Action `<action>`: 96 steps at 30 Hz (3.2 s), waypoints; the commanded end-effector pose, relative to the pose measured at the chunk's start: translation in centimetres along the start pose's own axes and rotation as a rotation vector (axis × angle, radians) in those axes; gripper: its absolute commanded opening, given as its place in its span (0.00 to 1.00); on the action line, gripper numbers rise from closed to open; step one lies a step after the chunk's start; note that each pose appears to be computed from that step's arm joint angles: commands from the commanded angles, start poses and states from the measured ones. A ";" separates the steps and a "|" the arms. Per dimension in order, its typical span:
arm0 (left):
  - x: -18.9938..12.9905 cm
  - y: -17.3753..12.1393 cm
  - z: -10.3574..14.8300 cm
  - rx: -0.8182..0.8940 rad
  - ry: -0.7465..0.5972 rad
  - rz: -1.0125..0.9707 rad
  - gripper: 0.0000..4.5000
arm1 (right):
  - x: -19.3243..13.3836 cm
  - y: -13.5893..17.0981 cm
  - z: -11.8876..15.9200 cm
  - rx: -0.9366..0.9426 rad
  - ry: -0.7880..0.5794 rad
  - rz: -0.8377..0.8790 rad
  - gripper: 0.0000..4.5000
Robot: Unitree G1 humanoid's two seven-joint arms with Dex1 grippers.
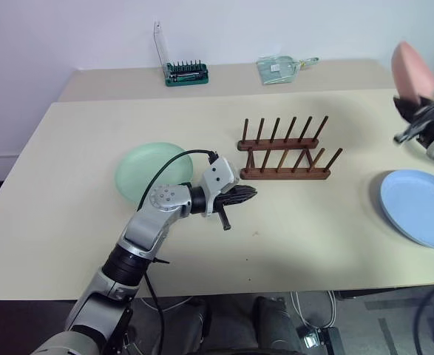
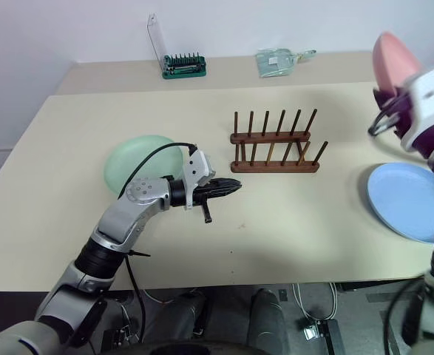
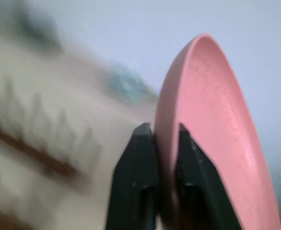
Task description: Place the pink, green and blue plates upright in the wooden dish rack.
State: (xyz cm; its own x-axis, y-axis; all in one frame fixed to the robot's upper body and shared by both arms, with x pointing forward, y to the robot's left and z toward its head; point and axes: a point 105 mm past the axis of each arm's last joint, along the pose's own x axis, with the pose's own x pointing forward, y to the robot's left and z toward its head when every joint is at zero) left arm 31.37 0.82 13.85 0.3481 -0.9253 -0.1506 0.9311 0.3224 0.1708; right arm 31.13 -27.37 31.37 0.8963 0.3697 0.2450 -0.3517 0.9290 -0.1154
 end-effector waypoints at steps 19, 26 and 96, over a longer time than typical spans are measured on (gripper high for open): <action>-1.5 -1.1 2.9 -0.030 -0.122 -0.073 0.04 | 3.0 2.0 -0.7 0.607 -0.033 0.091 0.01; -1.6 -1.3 2.8 -0.032 -0.115 -0.081 0.04 | 3.9 0.1 -2.6 0.742 -0.013 -0.023 0.01; -13.0 12.3 7.2 -0.243 -0.159 0.883 0.00 | 4.1 20.1 -8.9 -0.734 0.116 0.712 0.99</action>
State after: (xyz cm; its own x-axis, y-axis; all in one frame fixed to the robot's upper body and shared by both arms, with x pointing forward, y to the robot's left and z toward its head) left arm 37.78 15.43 23.69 0.9417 -0.3350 0.0321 0.3365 0.9392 -0.0681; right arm 30.04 -8.13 20.50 0.5768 0.7820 -0.2361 -0.6721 0.2901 -0.6813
